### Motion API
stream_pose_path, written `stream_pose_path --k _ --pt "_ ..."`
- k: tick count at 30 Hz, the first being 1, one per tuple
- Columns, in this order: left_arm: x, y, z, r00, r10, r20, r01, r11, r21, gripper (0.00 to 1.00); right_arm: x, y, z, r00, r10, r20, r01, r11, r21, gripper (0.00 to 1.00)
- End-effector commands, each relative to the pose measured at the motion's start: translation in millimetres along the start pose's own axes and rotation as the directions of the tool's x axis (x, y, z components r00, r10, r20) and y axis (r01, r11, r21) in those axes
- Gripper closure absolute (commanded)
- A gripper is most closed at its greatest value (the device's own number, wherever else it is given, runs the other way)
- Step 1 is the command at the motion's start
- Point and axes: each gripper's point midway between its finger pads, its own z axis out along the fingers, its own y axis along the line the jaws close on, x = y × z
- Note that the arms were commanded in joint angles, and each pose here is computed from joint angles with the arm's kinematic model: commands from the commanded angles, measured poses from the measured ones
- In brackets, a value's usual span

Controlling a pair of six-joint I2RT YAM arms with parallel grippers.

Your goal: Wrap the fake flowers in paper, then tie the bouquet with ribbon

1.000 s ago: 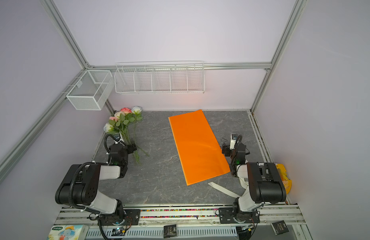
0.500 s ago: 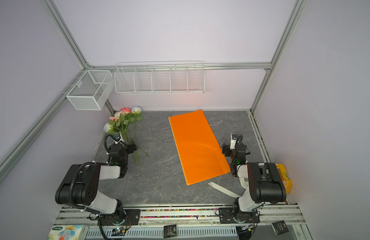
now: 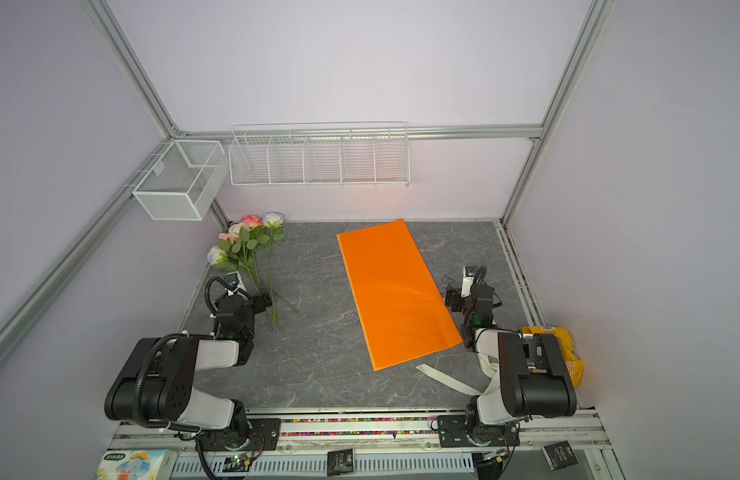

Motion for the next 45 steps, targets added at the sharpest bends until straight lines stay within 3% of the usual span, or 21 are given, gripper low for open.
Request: stream_pose_path --k 1,3,5,6,8,10,12,15,17,21,26,33,42,45 --pt "-32 12 -10 0.996 -0.087 -0.018 0.085 0.994 -0.066 0.01 -14 -25 -14 0.968 0.183 -0.175 -0.153 0.973 0.171 0.12" --pt "-46 23 -19 0.980 -0.192 -0.053 0.184 0.974 -0.134 0.01 -21 -13 -20 0.927 0.238 -0.290 -0.206 0.969 0.137 0.12" --pt "-54 31 -31 0.937 -0.335 -0.099 0.313 0.931 -0.188 0.01 -21 21 -24 0.895 0.243 -0.373 -0.274 0.961 -0.033 0.12" --pt "-58 22 -34 0.928 -0.346 -0.139 0.327 0.935 -0.139 0.01 -19 40 -29 0.880 0.238 -0.411 -0.315 0.940 -0.129 0.12" --pt "-66 -10 -40 0.918 -0.330 -0.218 0.350 0.935 0.059 0.01 -21 86 -41 0.855 0.206 -0.477 -0.397 0.851 -0.344 0.12" --pt "-67 -33 -48 0.896 -0.349 -0.276 0.404 0.898 0.174 0.01 -25 116 -48 0.842 0.138 -0.521 -0.400 0.809 -0.432 0.08" --pt "-66 -61 -57 0.877 -0.331 -0.349 0.442 0.841 0.311 0.00 -10 138 -50 0.821 0.067 -0.567 -0.371 0.817 -0.442 0.03" --pt "-54 -88 -69 0.827 -0.322 -0.460 0.513 0.767 0.385 0.02 18 160 -43 0.792 -0.052 -0.608 -0.254 0.878 -0.406 0.02" --pt "-43 -98 -77 0.814 -0.294 -0.502 0.513 0.769 0.381 0.01 30 164 -33 0.771 -0.094 -0.630 -0.187 0.912 -0.365 0.03" --pt "-29 -109 -88 0.792 -0.267 -0.549 0.523 0.760 0.386 0.01 45 177 -19 0.740 -0.113 -0.663 -0.170 0.923 -0.346 0.07" --pt "-17 -109 -96 0.768 -0.248 -0.591 0.533 0.759 0.373 0.01 71 208 -13 0.674 -0.212 -0.707 -0.131 0.908 -0.398 0.16" --pt "-6 -114 -98 0.740 -0.214 -0.638 0.540 0.754 0.373 0.02 103 242 -15 0.604 -0.359 -0.712 -0.007 0.890 -0.455 0.18" --pt "1 -113 -95 0.735 -0.192 -0.651 0.522 0.772 0.362 0.04 142 321 -48 0.527 -0.581 -0.620 0.119 0.773 -0.623 0.18" --pt "1 -114 -96 0.731 -0.189 -0.655 0.524 0.771 0.363 0.05 147 337 -54 0.524 -0.622 -0.581 0.157 0.742 -0.652 0.18"
